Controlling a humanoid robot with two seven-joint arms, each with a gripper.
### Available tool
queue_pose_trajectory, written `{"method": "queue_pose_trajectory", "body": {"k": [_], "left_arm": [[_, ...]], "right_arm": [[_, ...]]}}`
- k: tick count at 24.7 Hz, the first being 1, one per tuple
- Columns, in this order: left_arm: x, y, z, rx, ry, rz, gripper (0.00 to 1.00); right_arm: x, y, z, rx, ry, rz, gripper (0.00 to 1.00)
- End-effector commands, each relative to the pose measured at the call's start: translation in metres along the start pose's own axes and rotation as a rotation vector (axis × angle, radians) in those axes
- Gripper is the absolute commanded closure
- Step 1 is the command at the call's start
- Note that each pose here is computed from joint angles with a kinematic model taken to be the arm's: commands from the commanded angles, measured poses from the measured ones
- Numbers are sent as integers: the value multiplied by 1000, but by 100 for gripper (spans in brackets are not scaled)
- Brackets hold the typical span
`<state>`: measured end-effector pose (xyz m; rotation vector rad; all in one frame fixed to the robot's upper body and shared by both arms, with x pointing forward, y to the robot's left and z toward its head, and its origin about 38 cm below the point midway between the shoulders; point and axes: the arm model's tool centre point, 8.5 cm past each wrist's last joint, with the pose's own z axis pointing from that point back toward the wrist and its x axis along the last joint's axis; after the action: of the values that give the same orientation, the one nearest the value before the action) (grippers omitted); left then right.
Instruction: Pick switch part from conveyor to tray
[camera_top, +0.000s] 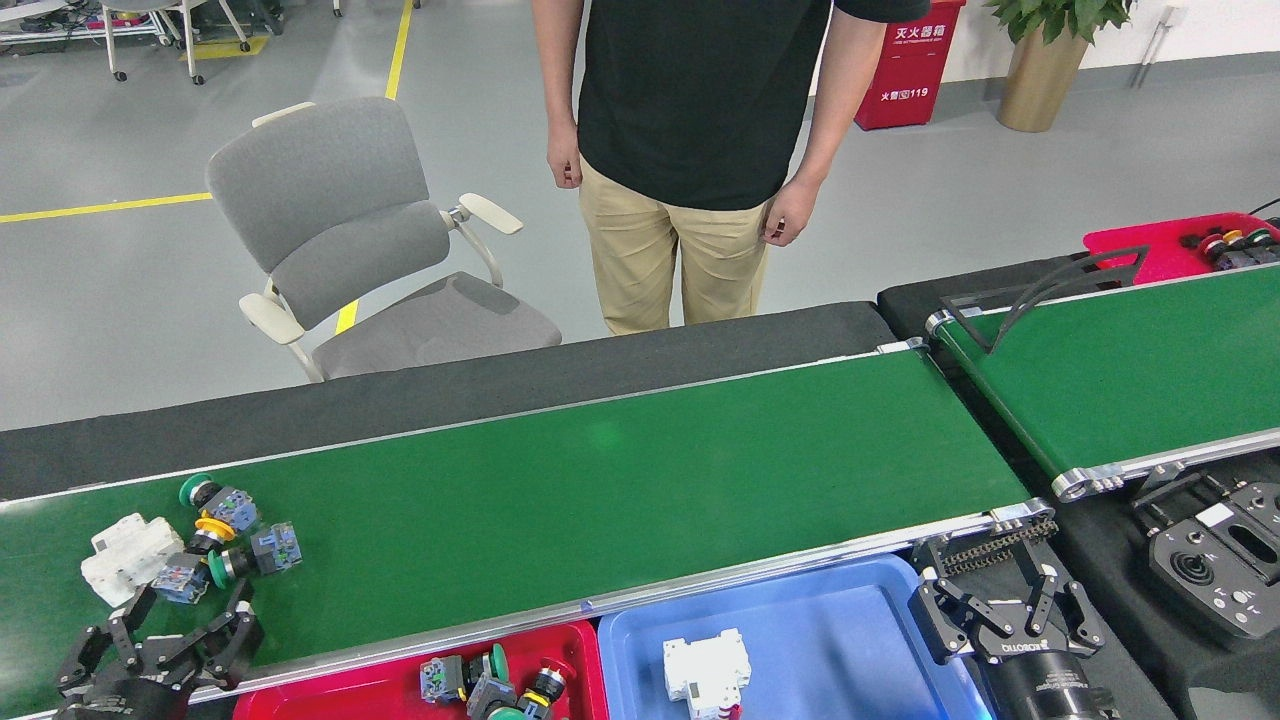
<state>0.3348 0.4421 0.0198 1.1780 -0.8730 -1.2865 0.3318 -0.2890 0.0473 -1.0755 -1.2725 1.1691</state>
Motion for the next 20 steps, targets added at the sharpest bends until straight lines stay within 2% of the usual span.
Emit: {"method": "queue_pose_trajectory", "body": {"k": [1, 7, 9, 10, 11, 14, 15, 17, 20], "left_arm": [[-12, 5, -4, 7, 49, -9, 1], [-16, 4, -16, -4, 104, 13, 2], [-17, 1, -17, -13, 118, 21, 7], [-20, -2, -17, -21, 139, 21, 12], [-23, -3, -16, -26, 163, 23, 22], [-26, -7, -13, -30, 188, 28, 60], [-26, -8, -12, -32, 186, 31, 67], [-24, -6, -12, -22, 181, 33, 73], [-22, -5, -11, 4, 175, 35, 78]], "right_arm": [[0, -10, -7, -33, -13, 7, 0], [10, 0, -11, 0, -53, 11, 0], [12, 2, -14, 9, -76, 18, 0], [15, 1, -18, 4, -90, 16, 0], [19, -3, -24, -5, -107, 17, 0], [26, -1, -27, 4, -146, 19, 0], [27, 0, -27, 7, -160, 21, 0], [27, -2, -29, 6, -186, 30, 0], [30, -4, -30, 2, -195, 28, 0]]}}
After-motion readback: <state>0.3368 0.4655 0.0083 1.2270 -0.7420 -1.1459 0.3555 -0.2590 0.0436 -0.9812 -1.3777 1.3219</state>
